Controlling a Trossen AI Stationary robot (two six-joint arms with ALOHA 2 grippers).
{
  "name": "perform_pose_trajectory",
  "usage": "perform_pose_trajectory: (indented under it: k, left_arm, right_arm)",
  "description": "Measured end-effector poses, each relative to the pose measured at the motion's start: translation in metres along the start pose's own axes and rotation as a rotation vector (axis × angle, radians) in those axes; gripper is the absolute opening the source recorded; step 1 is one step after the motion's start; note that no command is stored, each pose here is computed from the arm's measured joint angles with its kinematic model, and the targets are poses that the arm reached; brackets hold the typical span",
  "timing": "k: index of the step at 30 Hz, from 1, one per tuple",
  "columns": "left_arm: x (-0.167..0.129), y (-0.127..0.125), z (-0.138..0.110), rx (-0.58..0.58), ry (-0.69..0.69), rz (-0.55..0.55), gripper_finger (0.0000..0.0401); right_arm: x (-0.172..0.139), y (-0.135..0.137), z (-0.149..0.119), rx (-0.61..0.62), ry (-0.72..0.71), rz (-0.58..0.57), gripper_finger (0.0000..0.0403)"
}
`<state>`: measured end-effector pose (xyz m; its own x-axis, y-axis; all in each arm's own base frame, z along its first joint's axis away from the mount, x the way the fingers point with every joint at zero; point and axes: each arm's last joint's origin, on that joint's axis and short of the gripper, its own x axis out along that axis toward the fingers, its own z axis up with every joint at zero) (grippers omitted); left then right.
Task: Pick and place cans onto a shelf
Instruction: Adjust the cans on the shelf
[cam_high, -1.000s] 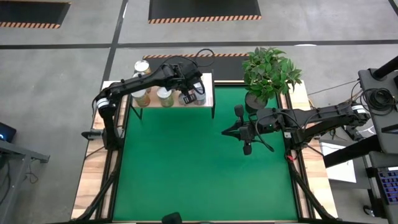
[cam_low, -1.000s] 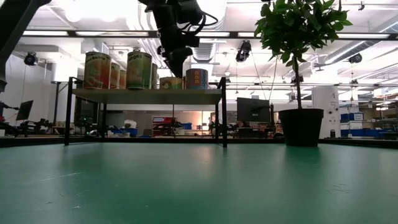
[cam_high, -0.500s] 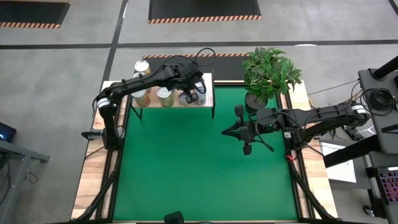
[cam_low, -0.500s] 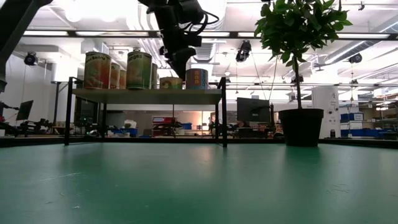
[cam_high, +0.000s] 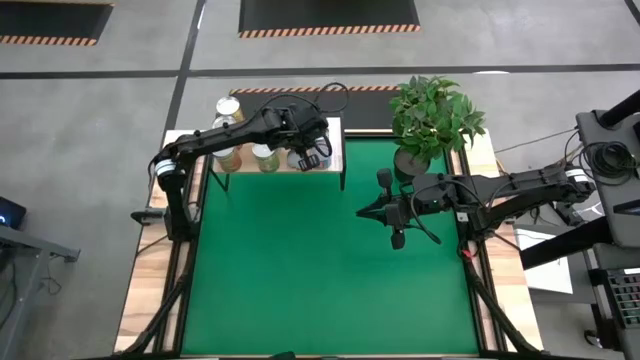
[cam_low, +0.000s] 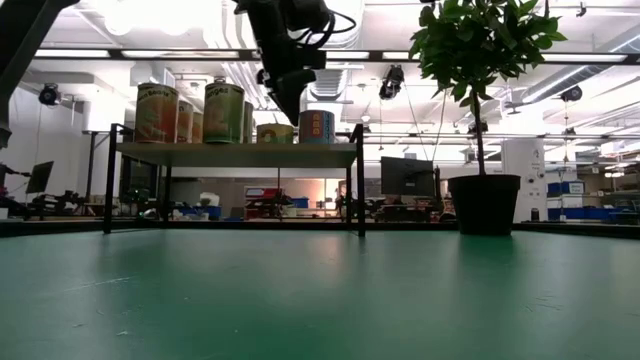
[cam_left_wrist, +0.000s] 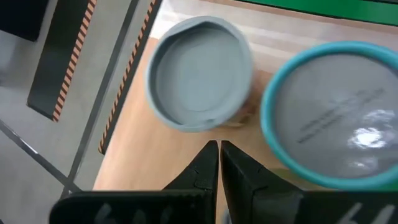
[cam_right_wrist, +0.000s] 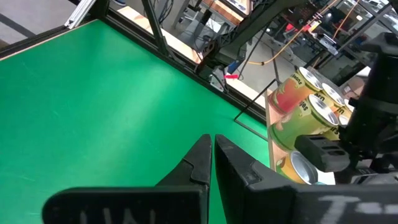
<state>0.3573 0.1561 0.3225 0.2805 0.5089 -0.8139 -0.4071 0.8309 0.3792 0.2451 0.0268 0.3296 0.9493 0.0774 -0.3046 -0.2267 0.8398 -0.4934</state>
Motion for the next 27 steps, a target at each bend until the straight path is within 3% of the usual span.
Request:
perform_pose_trajectory:
  k: [13, 27]
  left_arm:
    - [-0.007, -0.017, 0.002, 0.037, -0.016, -0.022, 0.0001]
    - [-0.001, -0.002, 0.001, 0.041, -0.004, 0.052, 0.0001]
  right_arm:
    - [0.000, 0.000, 0.000, 0.000, 0.000, 0.000, 0.0009]
    - [0.000, 0.000, 0.000, 0.001, 0.000, 0.000, 0.0009]
